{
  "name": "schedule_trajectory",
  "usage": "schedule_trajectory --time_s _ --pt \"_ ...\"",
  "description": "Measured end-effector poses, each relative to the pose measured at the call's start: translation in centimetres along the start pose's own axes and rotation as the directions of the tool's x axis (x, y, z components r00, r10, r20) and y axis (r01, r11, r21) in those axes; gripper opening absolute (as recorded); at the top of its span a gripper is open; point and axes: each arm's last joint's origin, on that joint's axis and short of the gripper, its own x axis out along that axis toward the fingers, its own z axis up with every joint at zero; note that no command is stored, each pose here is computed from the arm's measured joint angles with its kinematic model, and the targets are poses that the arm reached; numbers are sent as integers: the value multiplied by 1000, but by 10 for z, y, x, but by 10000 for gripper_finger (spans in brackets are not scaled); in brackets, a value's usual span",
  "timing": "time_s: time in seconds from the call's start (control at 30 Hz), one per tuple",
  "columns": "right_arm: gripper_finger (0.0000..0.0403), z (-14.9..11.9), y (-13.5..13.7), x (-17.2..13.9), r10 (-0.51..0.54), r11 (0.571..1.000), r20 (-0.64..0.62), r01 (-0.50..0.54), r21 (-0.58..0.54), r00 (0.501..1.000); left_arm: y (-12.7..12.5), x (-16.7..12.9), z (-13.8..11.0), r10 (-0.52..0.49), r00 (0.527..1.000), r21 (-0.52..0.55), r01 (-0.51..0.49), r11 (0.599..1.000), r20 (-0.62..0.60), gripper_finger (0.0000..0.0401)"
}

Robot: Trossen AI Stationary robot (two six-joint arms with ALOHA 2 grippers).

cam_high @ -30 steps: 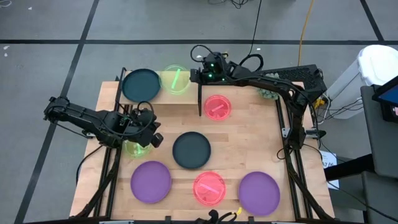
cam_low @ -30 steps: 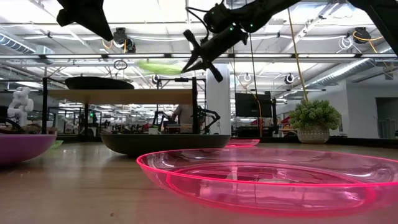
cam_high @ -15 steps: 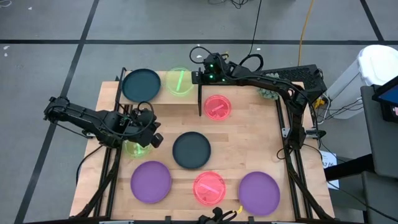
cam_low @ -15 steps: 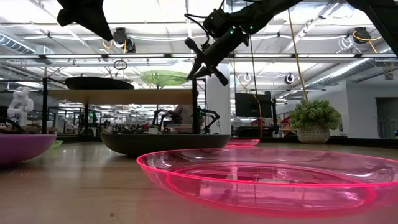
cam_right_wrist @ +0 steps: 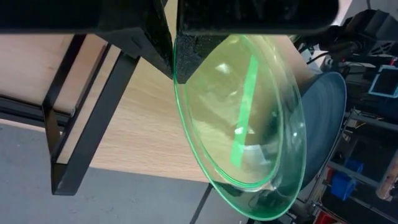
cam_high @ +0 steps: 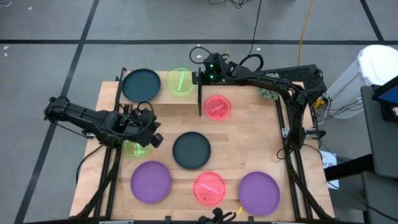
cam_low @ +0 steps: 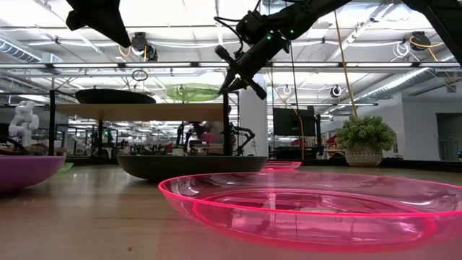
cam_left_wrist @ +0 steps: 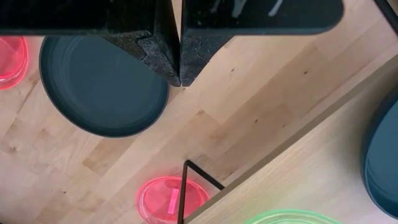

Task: Place and stack plates onto a shelf
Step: Put the right green plate on the shelf

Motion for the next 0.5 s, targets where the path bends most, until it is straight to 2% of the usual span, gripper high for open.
schedule_trajectory --time_s 0.5 --pt "0 -7 -1 4 4 1000 -4 -4 14 1000 0 0 0 0 1000 0 0 1000 0 3"
